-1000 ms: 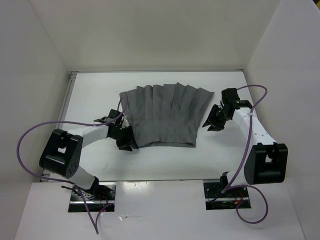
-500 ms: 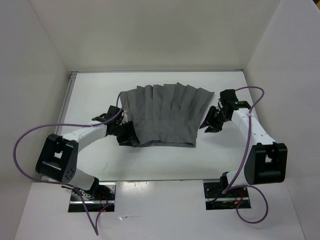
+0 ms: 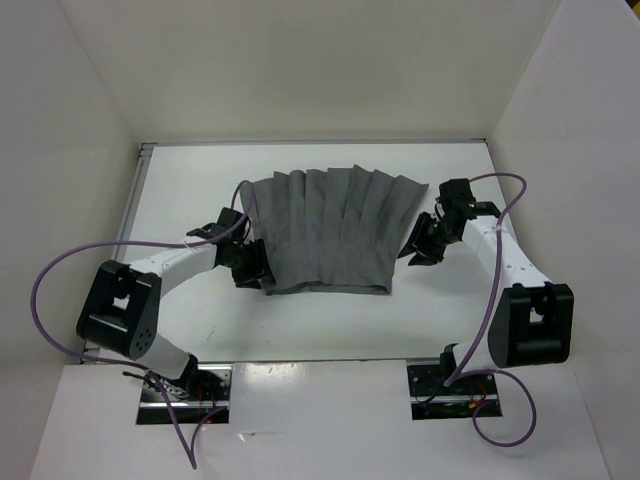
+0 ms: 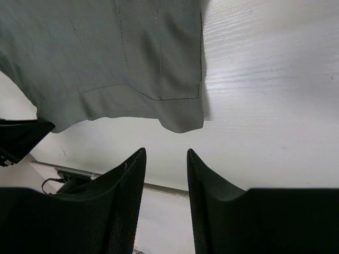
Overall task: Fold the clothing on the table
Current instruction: Fold the skirt
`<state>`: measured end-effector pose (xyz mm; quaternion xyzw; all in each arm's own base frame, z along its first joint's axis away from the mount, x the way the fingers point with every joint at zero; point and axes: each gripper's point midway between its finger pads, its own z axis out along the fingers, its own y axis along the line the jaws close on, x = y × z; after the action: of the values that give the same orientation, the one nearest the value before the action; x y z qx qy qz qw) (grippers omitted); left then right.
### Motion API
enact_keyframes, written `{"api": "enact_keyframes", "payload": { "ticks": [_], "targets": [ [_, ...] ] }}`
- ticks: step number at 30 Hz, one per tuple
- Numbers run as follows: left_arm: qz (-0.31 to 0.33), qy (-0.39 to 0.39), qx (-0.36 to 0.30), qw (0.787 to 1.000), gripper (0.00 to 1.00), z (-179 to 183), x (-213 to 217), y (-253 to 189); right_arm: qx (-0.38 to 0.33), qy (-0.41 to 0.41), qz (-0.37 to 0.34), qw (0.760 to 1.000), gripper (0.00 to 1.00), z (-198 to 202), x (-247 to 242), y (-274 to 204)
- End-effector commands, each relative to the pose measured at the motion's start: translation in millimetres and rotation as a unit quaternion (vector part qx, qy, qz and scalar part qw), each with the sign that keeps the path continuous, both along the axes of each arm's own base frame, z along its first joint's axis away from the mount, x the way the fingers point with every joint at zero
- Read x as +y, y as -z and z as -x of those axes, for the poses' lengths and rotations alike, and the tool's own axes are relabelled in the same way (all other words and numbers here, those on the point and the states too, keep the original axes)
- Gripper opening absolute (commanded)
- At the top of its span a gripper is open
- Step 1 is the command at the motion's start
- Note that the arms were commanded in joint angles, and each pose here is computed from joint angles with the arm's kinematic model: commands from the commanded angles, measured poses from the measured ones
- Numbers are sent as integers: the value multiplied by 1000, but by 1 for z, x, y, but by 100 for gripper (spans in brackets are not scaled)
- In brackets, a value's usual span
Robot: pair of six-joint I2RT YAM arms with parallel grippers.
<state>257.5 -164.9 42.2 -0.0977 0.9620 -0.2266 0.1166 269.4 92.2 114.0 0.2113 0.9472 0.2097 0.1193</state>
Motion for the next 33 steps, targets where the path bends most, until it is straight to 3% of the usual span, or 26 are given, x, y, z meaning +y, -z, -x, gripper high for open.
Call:
{"api": "enact_keyframes", "payload": {
  "ticks": [1,5,9,10,13,14,17,33],
  "targets": [
    [-27,-10,10,1000,55,1,8,14,-16,-14,0,1000,43,-6,3,-4],
    [-34,-10,29,999,52,8,10,31,-7,-14,1,1000,43,-4,3,1],
    [-31,-8,32,999,39,7,8,38,-4,-10,-1,1000,43,-6,3,6],
    [-30,-6,44,999,29,13,8,43,-3,-12,-6,1000,43,-8,5,8],
    [-33,3,50,998,21,17,5,47,8,-17,-20,1000,43,-6,12,18],
    [-34,3,54,998,13,19,5,51,11,-17,-20,1000,43,-4,12,22],
    [-33,8,50,998,2,19,2,51,37,-19,-26,999,44,2,17,39],
    [-27,9,46,999,0,13,-1,44,123,16,41,991,44,9,9,101]
  ]
}}
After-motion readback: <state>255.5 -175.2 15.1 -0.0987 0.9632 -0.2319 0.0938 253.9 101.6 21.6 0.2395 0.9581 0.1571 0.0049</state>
